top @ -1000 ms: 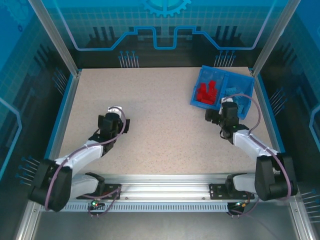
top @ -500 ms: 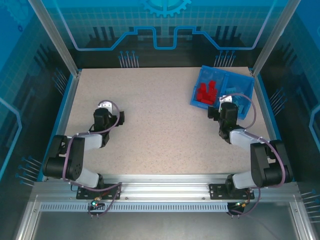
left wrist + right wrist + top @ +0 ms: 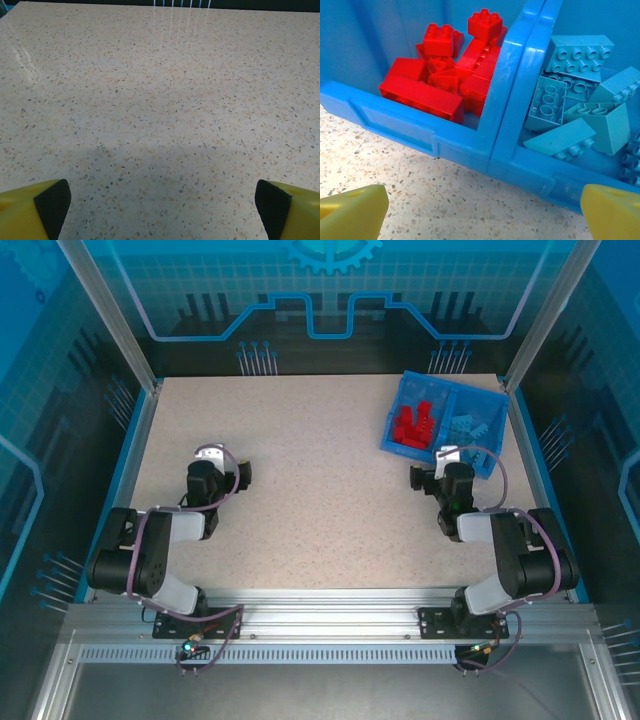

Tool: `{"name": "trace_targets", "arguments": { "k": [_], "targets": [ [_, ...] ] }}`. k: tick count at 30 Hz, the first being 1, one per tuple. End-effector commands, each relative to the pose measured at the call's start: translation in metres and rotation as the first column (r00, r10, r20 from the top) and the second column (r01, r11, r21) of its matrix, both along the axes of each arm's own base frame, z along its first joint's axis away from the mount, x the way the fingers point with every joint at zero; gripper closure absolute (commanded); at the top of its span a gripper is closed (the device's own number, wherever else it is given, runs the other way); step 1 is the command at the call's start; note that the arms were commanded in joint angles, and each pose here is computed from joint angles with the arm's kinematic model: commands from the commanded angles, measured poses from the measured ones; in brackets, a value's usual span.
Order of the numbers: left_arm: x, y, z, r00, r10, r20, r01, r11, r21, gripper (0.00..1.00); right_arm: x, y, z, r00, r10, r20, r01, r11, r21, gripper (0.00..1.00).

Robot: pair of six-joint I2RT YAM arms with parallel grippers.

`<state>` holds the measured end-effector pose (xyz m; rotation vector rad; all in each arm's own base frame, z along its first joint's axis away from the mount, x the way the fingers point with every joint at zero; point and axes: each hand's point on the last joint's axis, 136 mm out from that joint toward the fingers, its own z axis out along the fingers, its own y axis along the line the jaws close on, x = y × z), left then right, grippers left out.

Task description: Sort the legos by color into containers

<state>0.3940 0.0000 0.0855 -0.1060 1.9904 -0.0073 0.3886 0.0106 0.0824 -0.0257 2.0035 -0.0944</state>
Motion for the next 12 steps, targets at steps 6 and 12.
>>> {"name": "trace_targets", "arguments": {
  "k": [6, 12],
  "targets": [
    [0.0016, -0.0006, 0.0043, 1.0, -0.011, 0.028, 0.011, 1.0, -0.018, 0.01, 0.0068, 0.0031, 0.0129, 0.999, 0.016, 0.051, -0.015, 1.0, -0.01, 0.0],
    [0.002, -0.0006, 0.0049, 0.999, -0.011, 0.03, 0.011, 1.0, -0.018, 0.01, 0.0061, 0.0002, 0.0142, 0.999, -0.001, 0.051, 0.001, 1.0, -0.007, 0.0]
  ]
}}
